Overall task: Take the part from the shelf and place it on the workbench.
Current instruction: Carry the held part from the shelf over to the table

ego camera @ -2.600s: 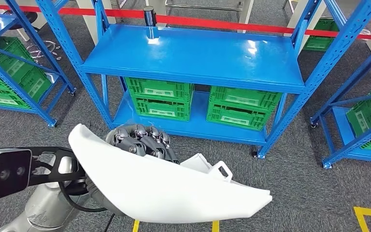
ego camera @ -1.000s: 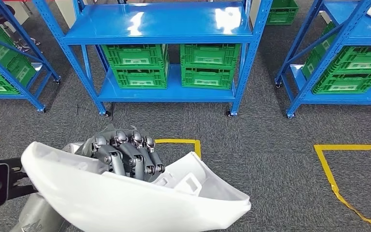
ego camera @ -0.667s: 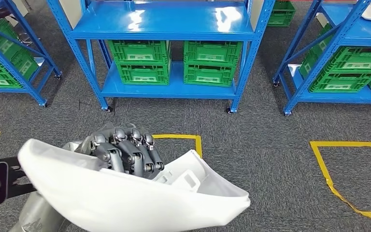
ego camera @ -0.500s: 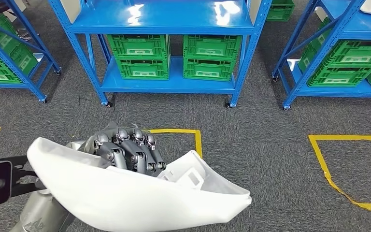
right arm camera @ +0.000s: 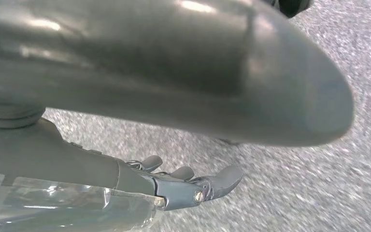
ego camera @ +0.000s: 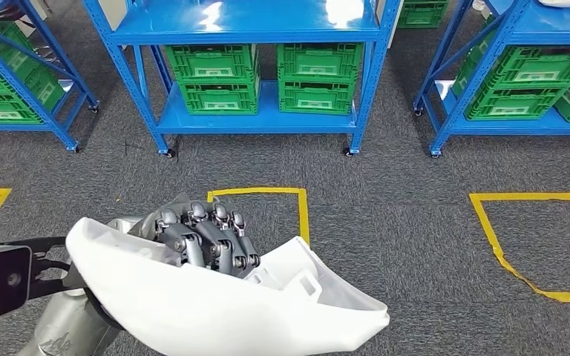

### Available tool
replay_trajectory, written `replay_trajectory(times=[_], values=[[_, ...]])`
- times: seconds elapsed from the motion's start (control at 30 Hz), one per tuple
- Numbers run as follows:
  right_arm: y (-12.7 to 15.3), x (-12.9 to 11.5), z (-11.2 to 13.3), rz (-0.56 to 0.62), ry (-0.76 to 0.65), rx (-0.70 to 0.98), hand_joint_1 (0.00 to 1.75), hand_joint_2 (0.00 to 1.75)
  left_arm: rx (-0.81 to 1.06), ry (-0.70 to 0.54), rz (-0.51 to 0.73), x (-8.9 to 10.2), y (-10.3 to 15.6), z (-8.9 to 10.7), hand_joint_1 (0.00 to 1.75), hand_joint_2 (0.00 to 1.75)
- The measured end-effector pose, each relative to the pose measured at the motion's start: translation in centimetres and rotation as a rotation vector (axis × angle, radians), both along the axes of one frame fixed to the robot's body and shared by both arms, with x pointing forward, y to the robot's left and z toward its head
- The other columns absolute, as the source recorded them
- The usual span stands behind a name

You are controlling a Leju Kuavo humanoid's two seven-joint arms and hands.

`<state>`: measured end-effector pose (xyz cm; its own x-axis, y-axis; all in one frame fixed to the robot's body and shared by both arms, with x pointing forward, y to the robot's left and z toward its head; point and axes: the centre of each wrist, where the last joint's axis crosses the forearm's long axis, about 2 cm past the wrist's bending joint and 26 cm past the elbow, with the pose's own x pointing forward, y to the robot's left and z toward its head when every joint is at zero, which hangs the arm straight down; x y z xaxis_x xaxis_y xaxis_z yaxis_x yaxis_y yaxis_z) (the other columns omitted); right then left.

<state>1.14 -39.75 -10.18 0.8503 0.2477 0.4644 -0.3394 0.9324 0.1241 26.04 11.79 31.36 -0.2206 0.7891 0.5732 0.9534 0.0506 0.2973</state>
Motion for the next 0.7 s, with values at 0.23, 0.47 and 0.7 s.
replay_trajectory(times=[0.23,0.47,0.7], values=[[1.1,-0.3,-0.3,-0.026,0.026,0.038,0.0,0.0,0.01,0.005,-0.026,0.0,-0.5,0.1,1.75,1.75],[1.9,-0.2,-0.4,-0.055,0.047,0.058,0.0,0.0,0.037,0.035,-0.045,-0.1,-1.2,-0.6,1.75,1.75],[2.5,0.4,-0.5,-0.065,0.036,0.069,0.0,0.0,0.045,0.045,-0.06,-0.2,-1.5,-0.8,1.75,1.75]])
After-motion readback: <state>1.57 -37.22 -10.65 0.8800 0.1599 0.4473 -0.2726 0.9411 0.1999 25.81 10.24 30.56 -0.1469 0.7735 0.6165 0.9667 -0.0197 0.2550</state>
